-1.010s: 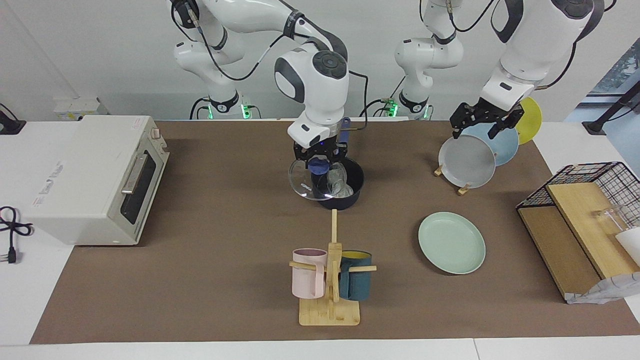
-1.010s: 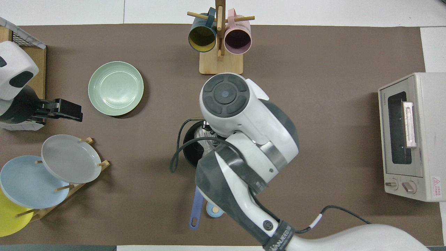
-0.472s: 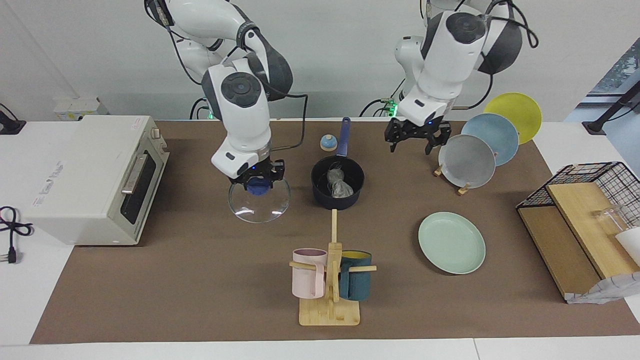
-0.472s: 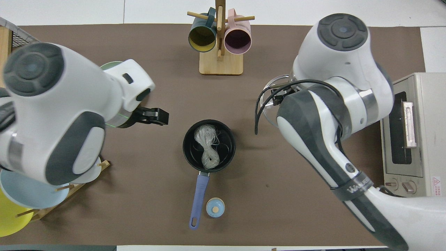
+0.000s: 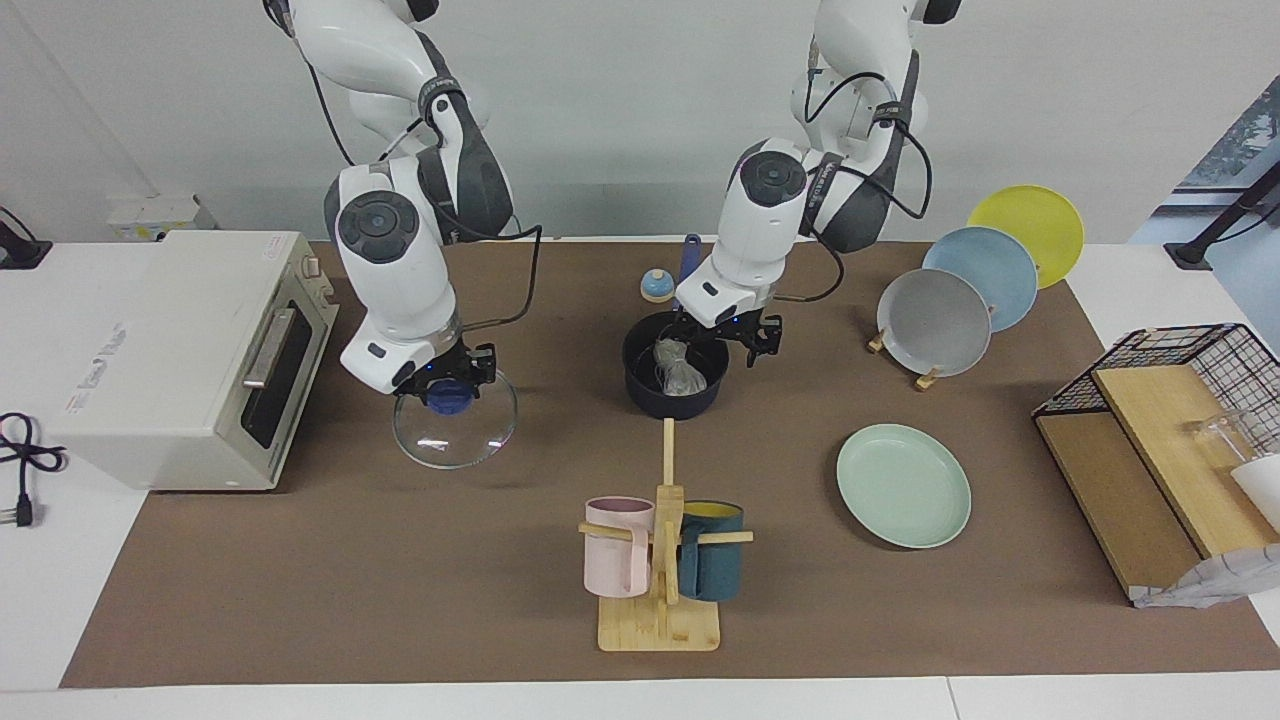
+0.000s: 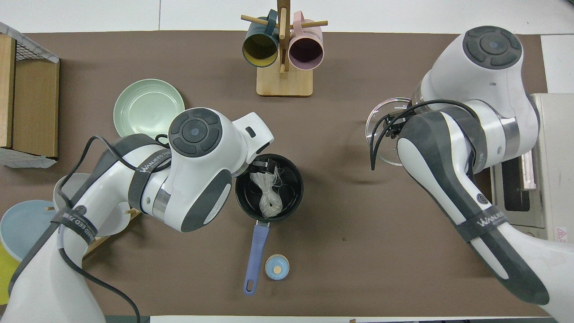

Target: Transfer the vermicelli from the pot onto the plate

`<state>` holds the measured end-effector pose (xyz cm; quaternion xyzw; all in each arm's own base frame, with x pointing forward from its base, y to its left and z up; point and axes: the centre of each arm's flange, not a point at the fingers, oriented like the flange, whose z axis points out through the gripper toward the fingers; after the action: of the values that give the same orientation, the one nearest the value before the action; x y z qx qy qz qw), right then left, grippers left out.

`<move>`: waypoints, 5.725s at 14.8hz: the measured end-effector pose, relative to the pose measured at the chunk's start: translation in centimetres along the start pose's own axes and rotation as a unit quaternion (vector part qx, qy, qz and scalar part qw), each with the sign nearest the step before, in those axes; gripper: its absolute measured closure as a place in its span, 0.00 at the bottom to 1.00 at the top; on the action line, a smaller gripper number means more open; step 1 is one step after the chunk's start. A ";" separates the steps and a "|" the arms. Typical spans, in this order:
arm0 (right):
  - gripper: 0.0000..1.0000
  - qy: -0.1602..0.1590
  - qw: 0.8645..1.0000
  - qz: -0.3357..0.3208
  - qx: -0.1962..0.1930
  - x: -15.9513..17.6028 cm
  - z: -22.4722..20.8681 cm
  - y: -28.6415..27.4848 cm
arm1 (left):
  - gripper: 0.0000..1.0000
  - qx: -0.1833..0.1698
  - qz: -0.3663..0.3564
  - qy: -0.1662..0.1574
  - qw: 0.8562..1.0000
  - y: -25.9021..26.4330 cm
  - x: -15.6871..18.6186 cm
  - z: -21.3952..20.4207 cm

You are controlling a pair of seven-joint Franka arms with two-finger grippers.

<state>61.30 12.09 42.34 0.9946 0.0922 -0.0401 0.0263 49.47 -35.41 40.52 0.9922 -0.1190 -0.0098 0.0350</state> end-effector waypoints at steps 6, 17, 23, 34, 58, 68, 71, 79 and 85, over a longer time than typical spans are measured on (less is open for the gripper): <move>0.33 0.021 1.000 -0.011 0.002 -1.7 5.1 2.3 | 0.00 -0.002 -0.007 -0.010 1.000 2.3 -0.8 2.5; 0.33 0.017 1.000 -0.006 0.009 -3.1 10.1 2.9 | 0.00 0.002 -0.037 -0.017 0.999 6.0 -3.5 7.0; 0.01 0.019 1.000 -0.007 0.009 -3.2 10.2 2.8 | 0.05 0.000 -0.038 -0.013 0.999 6.0 -3.4 7.6; 0.00 -0.013 0.999 0.021 -0.020 -4.1 -4.6 5.2 | 0.90 0.009 -0.049 -0.026 0.998 4.9 -2.3 3.7; 0.00 -0.031 0.994 0.107 0.014 -9.2 -17.2 9.2 | 0.91 -0.021 -0.127 0.028 0.991 -31.9 10.9 -4.7; 0.00 -0.030 0.993 0.113 0.014 -9.6 -17.5 9.9 | 0.91 -0.004 -0.068 0.028 0.997 -31.9 11.1 0.3; 0.00 -0.030 0.993 0.113 0.015 -9.6 -17.6 9.9 | 0.92 -0.003 -0.057 0.029 0.998 -31.9 11.0 0.8; 0.00 -0.029 0.990 0.138 0.022 -10.1 -17.5 12.4 | 0.20 0.001 -0.050 0.042 0.998 -30.8 9.6 -8.2; 0.00 -0.029 0.990 0.138 0.022 -10.1 -17.5 12.4 | 0.00 0.006 -0.075 0.032 0.997 -28.4 2.2 -21.0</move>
<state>55.03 -0.85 61.17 0.9965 -0.0475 -0.0672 0.0128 58.85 -6.99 59.40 0.9984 -0.0428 0.0203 0.0322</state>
